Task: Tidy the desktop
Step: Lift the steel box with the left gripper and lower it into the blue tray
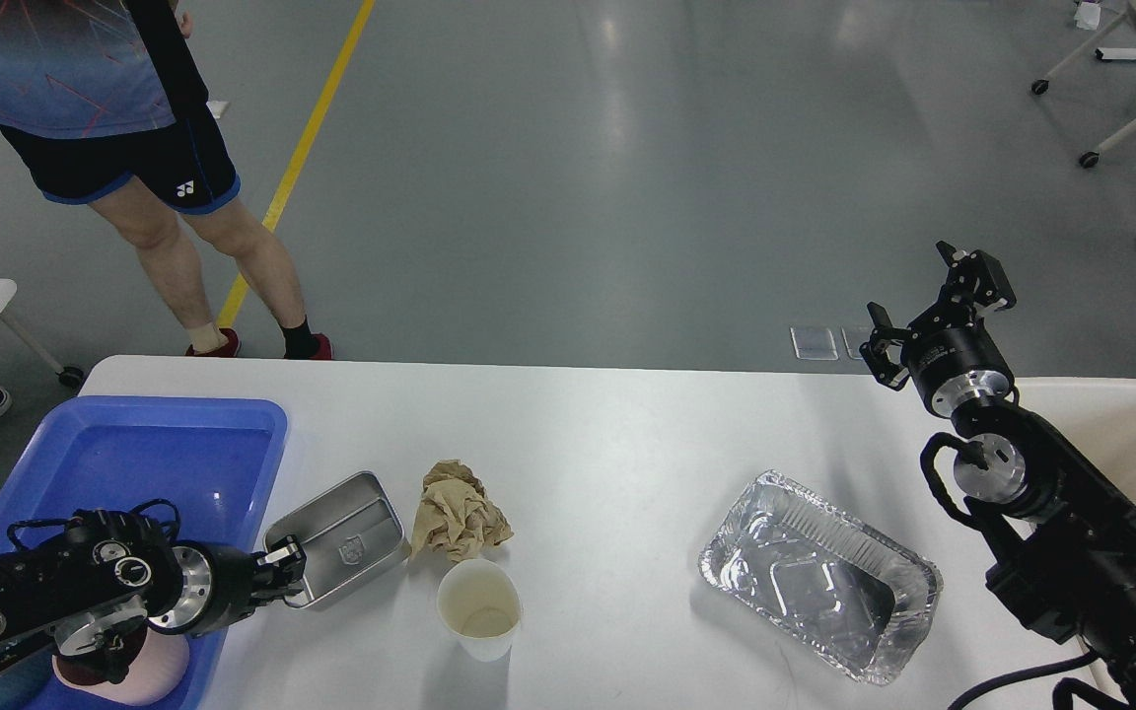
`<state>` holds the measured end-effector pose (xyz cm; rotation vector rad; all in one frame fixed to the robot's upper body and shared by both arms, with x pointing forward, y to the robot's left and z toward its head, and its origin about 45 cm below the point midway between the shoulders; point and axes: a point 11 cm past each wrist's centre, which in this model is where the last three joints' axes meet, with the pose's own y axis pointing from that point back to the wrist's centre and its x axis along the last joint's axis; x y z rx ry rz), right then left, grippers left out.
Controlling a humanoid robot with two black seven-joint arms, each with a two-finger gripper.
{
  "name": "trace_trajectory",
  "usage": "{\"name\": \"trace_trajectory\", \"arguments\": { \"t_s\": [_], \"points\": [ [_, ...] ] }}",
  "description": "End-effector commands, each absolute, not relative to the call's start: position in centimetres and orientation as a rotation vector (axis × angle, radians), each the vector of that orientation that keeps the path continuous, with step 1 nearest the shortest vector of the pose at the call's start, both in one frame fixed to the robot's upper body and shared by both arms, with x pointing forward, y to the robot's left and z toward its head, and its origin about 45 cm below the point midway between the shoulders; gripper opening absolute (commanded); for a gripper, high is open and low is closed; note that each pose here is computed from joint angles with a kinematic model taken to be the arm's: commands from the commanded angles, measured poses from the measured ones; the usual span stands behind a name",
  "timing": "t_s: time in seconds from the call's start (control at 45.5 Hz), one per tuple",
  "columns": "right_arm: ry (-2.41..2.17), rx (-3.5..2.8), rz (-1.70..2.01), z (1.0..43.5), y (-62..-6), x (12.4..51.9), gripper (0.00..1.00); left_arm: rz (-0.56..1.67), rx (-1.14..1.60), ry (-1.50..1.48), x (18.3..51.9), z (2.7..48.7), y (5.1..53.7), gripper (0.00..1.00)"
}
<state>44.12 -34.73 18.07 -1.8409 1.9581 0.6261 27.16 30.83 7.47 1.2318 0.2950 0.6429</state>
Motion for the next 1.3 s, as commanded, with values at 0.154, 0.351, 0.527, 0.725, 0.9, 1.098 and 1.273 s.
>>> {"name": "trace_trajectory", "arguments": {
  "t_s": [0.154,0.351,0.527,0.725,0.9,1.098,1.273],
  "points": [
    [1.963,-1.838,0.630,17.9,-34.8,44.0,1.00,0.649,1.228,0.257,28.0,10.0,32.4,0.00],
    [1.960,-1.838,0.626,18.1,-34.8,44.1,1.00,0.618,1.252,0.148,28.7,18.2,37.1,0.00],
    [1.962,-1.837,0.626,18.0,-34.8,44.1,1.00,0.639,1.246,0.053,29.4,27.0,41.6,0.00],
    [1.962,-1.836,0.628,18.0,-34.7,44.1,1.00,0.675,1.245,-0.039,29.1,34.2,44.5,0.00],
    [1.964,-1.836,0.631,17.8,-34.8,44.0,1.00,0.706,1.249,-0.057,27.5,38.7,46.6,0.00],
    [1.964,-1.835,0.628,18.0,-34.7,44.1,1.00,0.737,1.234,-0.043,26.2,41.0,47.7,0.00],
    [1.965,-1.836,0.629,18.0,-34.8,44.1,1.00,0.751,1.230,-0.022,26.2,40.6,48.2,0.00]
  ]
}}
